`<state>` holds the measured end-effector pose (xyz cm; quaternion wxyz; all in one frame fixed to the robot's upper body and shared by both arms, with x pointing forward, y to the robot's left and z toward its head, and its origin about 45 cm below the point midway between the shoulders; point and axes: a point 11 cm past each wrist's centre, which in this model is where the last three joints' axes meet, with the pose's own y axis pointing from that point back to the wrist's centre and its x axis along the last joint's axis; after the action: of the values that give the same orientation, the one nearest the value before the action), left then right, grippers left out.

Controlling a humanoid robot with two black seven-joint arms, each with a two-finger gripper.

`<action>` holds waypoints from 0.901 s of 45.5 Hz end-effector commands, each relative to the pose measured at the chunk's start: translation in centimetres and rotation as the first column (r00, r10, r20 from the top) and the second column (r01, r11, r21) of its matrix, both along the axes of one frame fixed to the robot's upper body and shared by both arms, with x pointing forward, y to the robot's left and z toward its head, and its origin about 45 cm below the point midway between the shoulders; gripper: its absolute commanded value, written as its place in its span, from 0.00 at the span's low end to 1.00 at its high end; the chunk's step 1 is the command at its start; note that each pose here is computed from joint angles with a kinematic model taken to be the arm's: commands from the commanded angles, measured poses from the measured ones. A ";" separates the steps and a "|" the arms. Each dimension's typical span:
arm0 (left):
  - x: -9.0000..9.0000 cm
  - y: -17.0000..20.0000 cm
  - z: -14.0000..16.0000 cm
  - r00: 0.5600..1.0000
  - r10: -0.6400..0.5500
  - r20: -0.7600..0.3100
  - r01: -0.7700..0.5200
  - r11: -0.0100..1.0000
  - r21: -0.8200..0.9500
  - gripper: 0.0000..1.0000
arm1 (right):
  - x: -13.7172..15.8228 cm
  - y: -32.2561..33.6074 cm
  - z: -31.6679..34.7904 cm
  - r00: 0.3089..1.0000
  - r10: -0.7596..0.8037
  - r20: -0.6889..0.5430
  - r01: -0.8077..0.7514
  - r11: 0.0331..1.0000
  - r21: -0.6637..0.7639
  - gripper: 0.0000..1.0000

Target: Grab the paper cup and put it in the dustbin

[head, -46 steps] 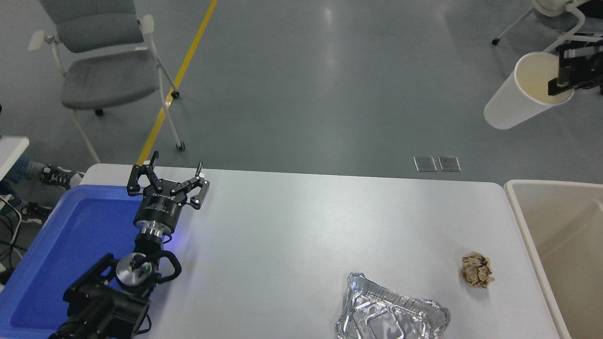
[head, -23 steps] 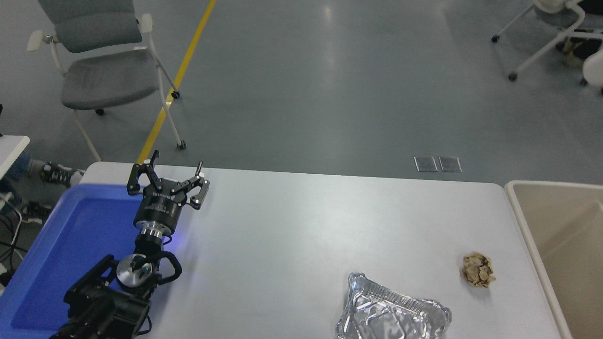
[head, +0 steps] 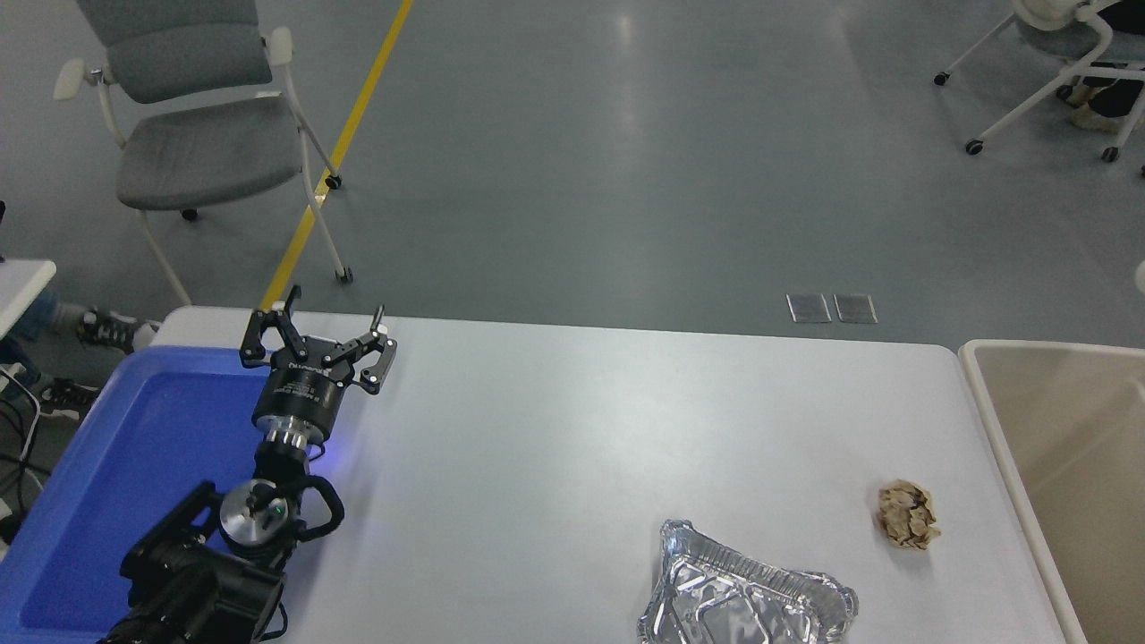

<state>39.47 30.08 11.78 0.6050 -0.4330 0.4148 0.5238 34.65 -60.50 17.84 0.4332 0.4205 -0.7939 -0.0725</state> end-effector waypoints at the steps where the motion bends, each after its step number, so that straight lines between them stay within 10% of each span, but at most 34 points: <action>1: 0.0 0.0 0.0 1.000 0.000 0.000 0.000 1.000 0.000 0.99 | -6.9 -0.1 -8.5 0.970 -0.244 -0.012 0.245 0.967 0.065 0.00; 24: 0.0 0.0 0.0 1.000 0.000 -0.002 0.000 1.000 0.000 0.99 | -10.2 1.4 -12.3 0.953 -0.296 -0.060 0.301 0.947 0.115 0.00; 26: 0.0 0.0 0.0 1.000 0.000 0.000 0.000 1.000 0.000 0.99 | -10.2 1.4 -12.4 0.953 -0.295 -0.063 0.301 0.947 0.114 0.22; 28: 0.0 0.0 0.0 1.000 0.000 -0.002 0.000 1.000 0.000 0.99 | -10.1 1.5 -12.4 0.955 -0.291 -0.063 0.297 0.948 0.115 1.00; 41: 0.0 0.0 0.0 1.000 -0.002 -0.001 0.002 1.000 0.001 0.99 | -7.8 1.9 -11.1 0.965 -0.260 -0.029 0.261 0.958 0.119 1.00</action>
<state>39.47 30.07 11.77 0.6051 -0.4328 0.4150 0.5238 25.29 -59.04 6.01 0.4077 0.3267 -0.8319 -0.1873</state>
